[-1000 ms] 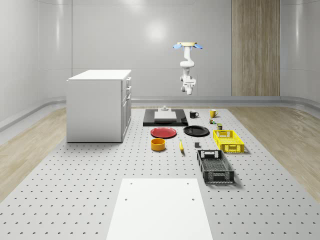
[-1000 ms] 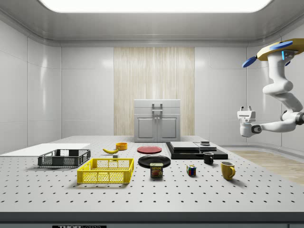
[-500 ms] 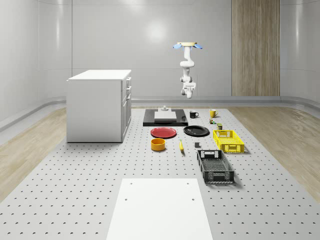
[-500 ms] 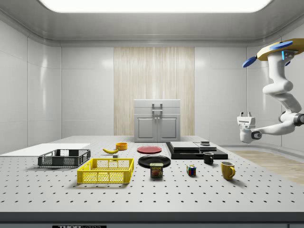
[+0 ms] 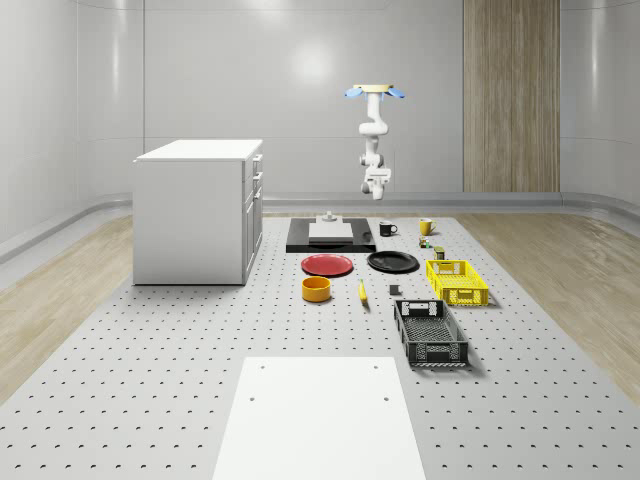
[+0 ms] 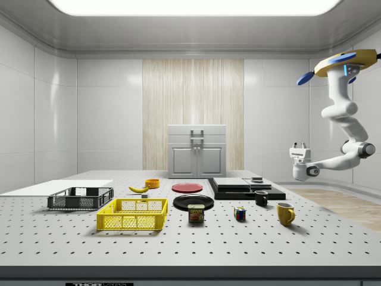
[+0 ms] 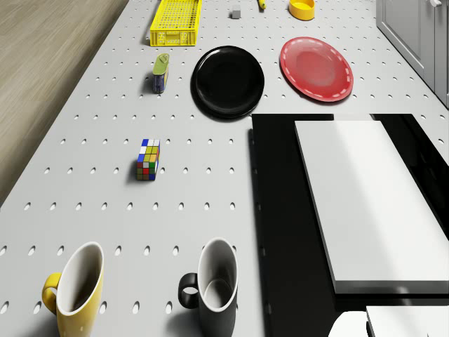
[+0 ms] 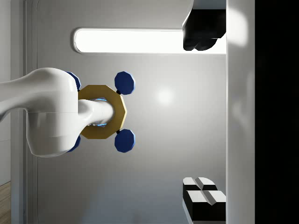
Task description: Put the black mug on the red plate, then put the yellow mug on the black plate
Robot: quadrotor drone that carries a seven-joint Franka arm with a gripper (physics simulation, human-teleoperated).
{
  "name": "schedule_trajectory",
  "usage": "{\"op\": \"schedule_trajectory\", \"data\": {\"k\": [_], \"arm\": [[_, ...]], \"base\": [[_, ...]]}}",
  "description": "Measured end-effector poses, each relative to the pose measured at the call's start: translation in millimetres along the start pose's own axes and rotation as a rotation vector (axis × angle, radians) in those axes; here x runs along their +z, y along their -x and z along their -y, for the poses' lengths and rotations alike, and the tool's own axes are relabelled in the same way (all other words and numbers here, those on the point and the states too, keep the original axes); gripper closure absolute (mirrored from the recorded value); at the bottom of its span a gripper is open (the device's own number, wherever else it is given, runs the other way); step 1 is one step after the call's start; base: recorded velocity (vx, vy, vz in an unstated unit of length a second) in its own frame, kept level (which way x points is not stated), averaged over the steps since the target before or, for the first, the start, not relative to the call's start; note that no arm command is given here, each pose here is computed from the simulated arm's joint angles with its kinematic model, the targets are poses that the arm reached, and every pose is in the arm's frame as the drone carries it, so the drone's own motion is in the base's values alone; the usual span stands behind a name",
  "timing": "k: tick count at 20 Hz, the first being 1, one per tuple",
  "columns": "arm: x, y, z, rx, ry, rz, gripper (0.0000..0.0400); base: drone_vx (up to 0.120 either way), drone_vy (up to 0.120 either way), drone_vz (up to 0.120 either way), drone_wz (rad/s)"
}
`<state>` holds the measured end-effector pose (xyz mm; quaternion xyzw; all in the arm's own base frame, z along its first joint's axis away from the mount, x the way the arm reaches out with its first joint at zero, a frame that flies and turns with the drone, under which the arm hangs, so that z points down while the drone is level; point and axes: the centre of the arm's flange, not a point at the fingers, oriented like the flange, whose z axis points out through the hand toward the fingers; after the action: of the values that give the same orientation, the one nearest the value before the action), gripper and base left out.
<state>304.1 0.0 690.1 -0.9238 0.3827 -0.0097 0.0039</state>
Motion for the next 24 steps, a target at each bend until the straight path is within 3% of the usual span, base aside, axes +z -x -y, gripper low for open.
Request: {"op": "schedule_trajectory", "data": {"k": [2, 24], "arm": [[-0.5, 0.1, -0.1, 0.0, -0.001, -0.001, 0.0], [-1.3, 2.0, -0.3, 0.0, -0.004, -0.021, 0.0]], "base": [[0.1, -0.1, 0.0, 0.0], [0.116, 0.0, 0.0, 0.0]]}}
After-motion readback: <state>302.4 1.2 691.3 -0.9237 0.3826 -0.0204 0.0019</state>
